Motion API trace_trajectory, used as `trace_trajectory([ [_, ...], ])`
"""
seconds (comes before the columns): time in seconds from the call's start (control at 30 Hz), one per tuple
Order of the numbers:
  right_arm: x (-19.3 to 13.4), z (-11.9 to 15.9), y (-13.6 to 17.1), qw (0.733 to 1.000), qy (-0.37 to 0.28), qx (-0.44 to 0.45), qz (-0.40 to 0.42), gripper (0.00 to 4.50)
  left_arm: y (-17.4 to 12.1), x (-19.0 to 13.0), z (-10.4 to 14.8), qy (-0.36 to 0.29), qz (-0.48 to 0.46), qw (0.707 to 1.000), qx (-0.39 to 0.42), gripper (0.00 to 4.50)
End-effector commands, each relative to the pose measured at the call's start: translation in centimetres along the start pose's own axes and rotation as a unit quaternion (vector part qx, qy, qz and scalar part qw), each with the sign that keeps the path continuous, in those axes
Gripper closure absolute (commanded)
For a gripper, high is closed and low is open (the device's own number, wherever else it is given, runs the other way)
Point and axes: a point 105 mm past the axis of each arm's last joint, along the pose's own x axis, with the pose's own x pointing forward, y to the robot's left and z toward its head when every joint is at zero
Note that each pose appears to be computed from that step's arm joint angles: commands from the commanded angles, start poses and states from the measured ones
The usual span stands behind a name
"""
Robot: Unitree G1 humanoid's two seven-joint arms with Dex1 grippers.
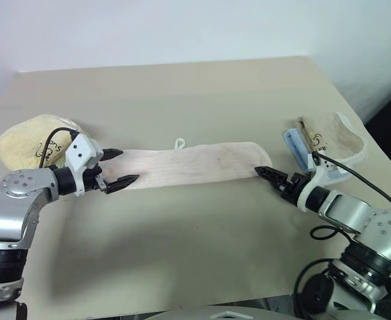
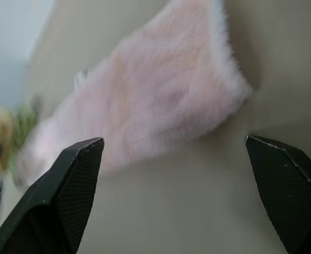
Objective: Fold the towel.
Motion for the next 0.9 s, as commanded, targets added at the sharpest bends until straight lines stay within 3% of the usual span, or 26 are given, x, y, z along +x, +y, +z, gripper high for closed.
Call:
trace_trajectory([
  [0.03,1.0,0.7,0.6,0.999,-0.007,0.032,0.006,0.01,-0.3,0.2,1.3,-0.021,-0.004,1.000,0.017,0.02],
  [0.27,3.2,1.5,0.7,0.998,-0.012,0.067,-0.010,0.01,-0.8,0.4,1.3,-0.026,-0.003,1.000,0.014,0.02],
  [0.4,3.3,2.6,0.3,0.996,-0.033,0.074,-0.022,0.89,-1.0,0.2,1.0,-0.025,0.003,1.000,0.014,0.01],
  [0.73,0.0,7.3,0.0,0.993,-0.102,0.046,-0.029,4.33,-1.0,0.0,0.4,-0.023,0.013,1.000,0.009,0.01],
  [0.9,-1.7,9.8,1.2,0.993,-0.116,-0.030,-0.022,4.47,-1.1,0.6,0.1,-0.025,0.008,1.000,0.004,0.01],
])
